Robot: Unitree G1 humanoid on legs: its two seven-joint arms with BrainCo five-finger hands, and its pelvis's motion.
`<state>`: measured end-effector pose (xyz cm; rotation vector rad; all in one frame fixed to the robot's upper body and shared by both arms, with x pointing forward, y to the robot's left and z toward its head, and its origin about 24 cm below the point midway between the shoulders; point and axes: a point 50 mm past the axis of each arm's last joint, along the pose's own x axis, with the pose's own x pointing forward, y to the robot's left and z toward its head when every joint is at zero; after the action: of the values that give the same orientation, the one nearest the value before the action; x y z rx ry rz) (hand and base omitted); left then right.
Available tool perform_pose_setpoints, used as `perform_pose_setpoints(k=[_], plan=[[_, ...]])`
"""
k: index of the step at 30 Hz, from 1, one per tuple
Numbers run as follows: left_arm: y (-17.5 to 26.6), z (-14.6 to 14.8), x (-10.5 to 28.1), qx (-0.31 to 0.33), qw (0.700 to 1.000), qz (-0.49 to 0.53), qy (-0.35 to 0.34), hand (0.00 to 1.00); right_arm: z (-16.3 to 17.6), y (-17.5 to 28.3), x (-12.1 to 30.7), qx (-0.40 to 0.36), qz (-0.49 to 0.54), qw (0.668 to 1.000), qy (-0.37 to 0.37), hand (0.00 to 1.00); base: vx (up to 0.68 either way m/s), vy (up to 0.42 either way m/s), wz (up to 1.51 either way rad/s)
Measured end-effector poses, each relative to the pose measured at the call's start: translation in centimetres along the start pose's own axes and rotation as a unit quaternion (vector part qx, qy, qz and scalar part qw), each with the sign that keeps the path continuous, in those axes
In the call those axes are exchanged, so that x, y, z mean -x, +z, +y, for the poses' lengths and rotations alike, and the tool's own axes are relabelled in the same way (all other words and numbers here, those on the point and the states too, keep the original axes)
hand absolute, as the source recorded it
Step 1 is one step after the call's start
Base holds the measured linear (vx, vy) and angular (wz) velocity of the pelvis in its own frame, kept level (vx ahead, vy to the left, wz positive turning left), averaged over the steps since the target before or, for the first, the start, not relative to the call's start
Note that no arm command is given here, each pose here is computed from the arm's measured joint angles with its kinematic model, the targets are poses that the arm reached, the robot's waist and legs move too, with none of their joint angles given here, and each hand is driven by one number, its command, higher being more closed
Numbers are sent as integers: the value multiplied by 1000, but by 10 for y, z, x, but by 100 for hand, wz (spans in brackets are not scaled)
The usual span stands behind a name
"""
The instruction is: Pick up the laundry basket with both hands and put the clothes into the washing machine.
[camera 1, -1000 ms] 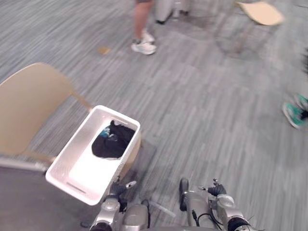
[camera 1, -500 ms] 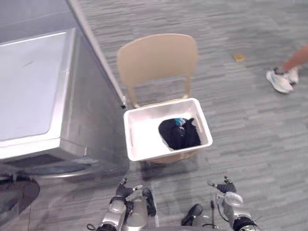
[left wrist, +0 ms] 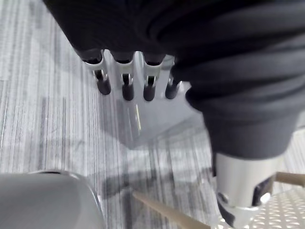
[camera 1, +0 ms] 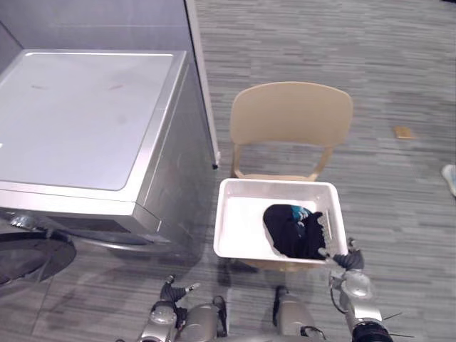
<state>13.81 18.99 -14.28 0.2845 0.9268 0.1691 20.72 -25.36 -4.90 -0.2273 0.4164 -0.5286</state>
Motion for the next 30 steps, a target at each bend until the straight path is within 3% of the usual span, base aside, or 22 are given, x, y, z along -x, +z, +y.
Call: perform_pose_setpoints(k=[3,8,13,18,26,30], plan=[[-2,-5,2,6,1000,4,-6,0,-13,27,12,31,-91,995,-16,0,112,-137,8],[-2,-9,3,8,1000,3,-14,0,-16,35,18,89,-128,988,-7,0,55,-28,13],[-3,-8,3,1,1000,-1,-16,0,-2,50,9,156,-170,971,60,0,-33,-7,24],[1,-6,2,-16,1000,-18,-20,0,33,61,-14,275,-193,929,155,0,-121,-23,47],[34,-11,-5,-20,997,-70,-25,0,66,93,-41,373,-219,882,185,0,-233,-2,42],[46,-9,-6,-16,996,-89,-22,0,60,94,-56,407,-183,879,166,0,-148,15,20]])
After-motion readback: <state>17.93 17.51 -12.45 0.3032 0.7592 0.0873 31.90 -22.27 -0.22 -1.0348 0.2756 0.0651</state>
